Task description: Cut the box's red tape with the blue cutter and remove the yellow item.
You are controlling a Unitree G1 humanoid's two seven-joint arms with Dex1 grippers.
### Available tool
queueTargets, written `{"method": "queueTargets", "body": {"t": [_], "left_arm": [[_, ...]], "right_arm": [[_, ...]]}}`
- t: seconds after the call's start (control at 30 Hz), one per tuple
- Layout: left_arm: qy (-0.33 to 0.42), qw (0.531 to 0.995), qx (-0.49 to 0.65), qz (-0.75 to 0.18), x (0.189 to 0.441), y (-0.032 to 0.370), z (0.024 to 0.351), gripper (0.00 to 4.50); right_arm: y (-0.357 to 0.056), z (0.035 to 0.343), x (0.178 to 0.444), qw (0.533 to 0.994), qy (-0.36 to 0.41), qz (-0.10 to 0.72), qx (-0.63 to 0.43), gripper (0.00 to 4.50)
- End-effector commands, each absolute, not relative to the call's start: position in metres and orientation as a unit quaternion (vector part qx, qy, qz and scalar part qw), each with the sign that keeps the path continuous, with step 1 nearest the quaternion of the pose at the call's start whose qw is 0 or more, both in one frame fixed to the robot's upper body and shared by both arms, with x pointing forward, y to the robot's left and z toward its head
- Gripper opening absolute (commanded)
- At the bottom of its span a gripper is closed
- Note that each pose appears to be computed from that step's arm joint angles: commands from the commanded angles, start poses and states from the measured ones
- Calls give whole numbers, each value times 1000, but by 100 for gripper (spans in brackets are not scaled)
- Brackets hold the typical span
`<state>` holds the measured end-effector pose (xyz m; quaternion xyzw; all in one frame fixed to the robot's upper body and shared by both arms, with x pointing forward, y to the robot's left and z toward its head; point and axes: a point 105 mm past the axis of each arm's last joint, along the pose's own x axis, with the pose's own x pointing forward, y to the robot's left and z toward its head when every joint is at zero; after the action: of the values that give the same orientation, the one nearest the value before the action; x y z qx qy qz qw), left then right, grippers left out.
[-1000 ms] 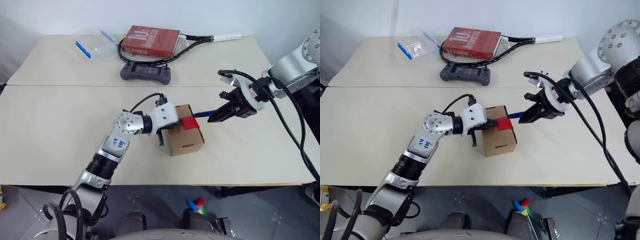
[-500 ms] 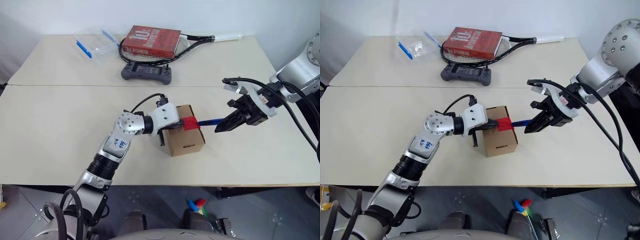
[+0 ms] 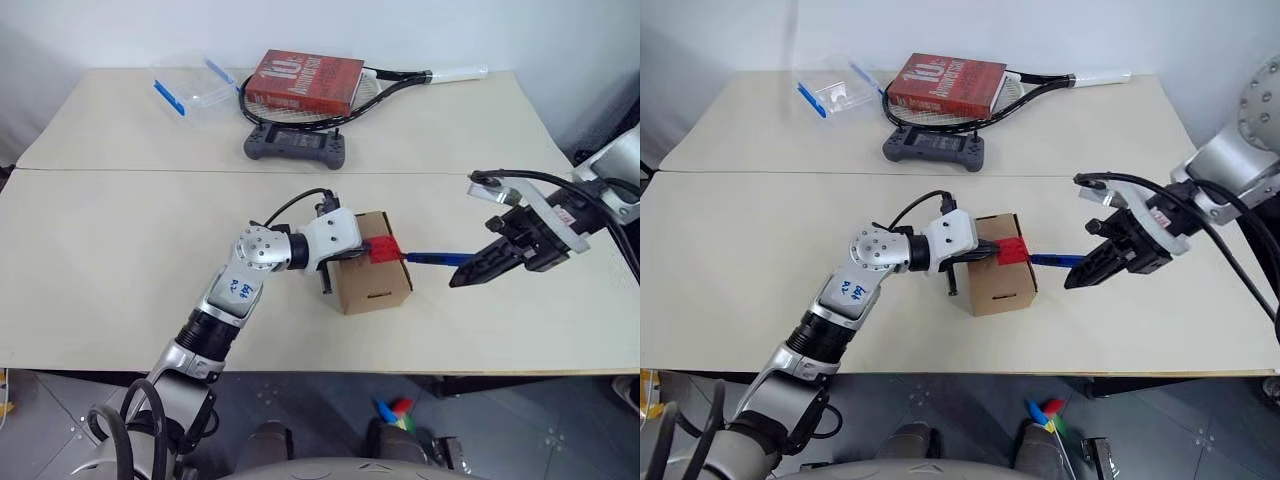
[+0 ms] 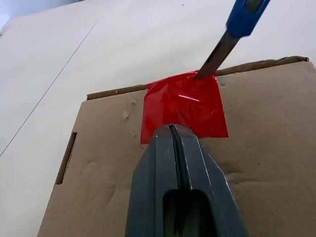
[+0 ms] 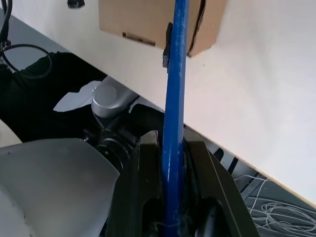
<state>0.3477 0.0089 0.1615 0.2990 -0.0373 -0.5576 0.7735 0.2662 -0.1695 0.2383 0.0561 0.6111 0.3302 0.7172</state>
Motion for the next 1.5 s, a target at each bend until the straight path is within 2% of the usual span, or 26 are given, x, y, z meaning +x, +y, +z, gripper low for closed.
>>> {"method": "queueTargets", "body": {"t": [0.03, 0.57, 0.7, 0.83, 1.2, 1.37, 1.5], "left_arm": [[67, 752, 304, -581, 341, 10, 104, 0], [69, 754, 305, -578, 341, 13, 104, 0], [76, 759, 307, -569, 343, 19, 103, 0], [77, 760, 306, -569, 342, 20, 102, 0], [74, 759, 306, -569, 345, 17, 104, 0], [72, 756, 308, -573, 345, 16, 105, 0], [71, 754, 308, -576, 344, 14, 106, 0]], "right_arm": [[-157, 244, 262, 702, 607, 366, 73, 16], [-146, 228, 290, 727, 592, 341, 66, 16], [-142, 231, 270, 702, 599, 382, 50, 16], [-151, 222, 250, 678, 621, 390, 45, 16], [-166, 235, 254, 711, 593, 371, 69, 16], [-173, 226, 245, 706, 602, 367, 70, 16], [-172, 222, 255, 715, 597, 358, 67, 16]]}}
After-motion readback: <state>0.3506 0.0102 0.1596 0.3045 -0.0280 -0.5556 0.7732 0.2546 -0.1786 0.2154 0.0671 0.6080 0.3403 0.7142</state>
